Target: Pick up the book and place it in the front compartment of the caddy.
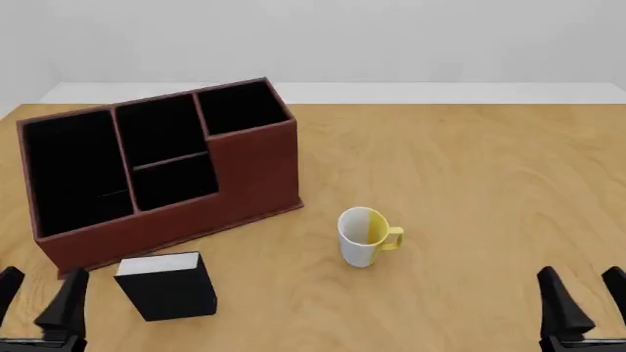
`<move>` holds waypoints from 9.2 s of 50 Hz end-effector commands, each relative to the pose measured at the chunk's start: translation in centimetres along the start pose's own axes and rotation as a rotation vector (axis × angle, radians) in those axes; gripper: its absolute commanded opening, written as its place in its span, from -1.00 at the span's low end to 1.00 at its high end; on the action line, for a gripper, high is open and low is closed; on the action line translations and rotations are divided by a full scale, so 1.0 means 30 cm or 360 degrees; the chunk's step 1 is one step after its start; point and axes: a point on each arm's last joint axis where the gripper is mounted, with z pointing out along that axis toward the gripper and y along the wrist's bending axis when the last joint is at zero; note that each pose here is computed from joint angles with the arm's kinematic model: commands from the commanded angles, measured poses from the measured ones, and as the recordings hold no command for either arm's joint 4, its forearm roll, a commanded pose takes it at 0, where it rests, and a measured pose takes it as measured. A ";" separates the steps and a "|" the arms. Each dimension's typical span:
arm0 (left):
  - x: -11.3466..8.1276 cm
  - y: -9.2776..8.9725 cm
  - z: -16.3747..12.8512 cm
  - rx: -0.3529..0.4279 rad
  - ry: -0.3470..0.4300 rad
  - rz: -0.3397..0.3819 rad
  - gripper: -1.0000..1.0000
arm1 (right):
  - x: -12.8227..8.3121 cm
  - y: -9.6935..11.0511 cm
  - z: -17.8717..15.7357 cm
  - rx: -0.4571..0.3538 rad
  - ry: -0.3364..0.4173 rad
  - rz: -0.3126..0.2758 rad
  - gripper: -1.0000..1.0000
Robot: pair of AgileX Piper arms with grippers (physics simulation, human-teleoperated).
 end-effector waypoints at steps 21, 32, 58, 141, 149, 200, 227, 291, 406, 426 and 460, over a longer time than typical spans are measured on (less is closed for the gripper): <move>-0.117 -0.021 0.010 0.0170 -0.0073 0.0190 1.00 | -0.002 0.000 0.004 -0.0002 0.0001 -0.0003 1.00; -0.248 -0.055 0.047 0.0386 -0.0090 0.0245 1.00 | -0.002 0.000 0.003 -0.0003 0.0001 -0.0003 1.00; -0.472 -0.192 0.129 0.1016 0.0163 0.0607 1.00 | -0.002 0.000 0.004 -0.0004 0.0002 0.0000 1.00; -0.237 -0.283 0.255 0.1363 0.0798 0.1456 1.00 | -0.002 0.001 0.005 -0.0006 0.0002 -0.0001 1.00; -0.210 -0.277 0.265 0.1345 0.0805 0.1482 1.00 | -0.002 0.001 0.005 -0.0006 0.0002 0.0000 1.00; -0.098 -0.248 0.340 0.1200 0.0960 0.1452 1.00 | -0.002 0.001 0.005 -0.0006 0.0002 -0.0001 1.00; -0.083 -0.222 0.371 0.1117 0.1000 0.1445 1.00 | -0.002 0.001 0.005 -0.0006 0.0002 -0.0001 1.00; -0.027 -0.169 0.281 0.1136 0.0796 0.1766 -1.00 | -0.002 0.001 0.005 -0.0006 0.0002 -0.0001 1.00; -0.528 -0.142 0.681 0.0490 0.0182 0.2003 -1.00 | -0.002 0.001 0.005 -0.0006 0.0002 0.0000 1.00; -0.598 -0.177 0.670 0.0603 0.0243 0.1892 -1.00 | -0.002 0.001 0.005 -0.0006 0.0002 -0.0001 1.00; -0.522 -0.134 0.707 0.0547 0.0323 0.1940 -1.00 | -0.002 0.001 0.005 -0.0006 0.0002 -0.0001 1.00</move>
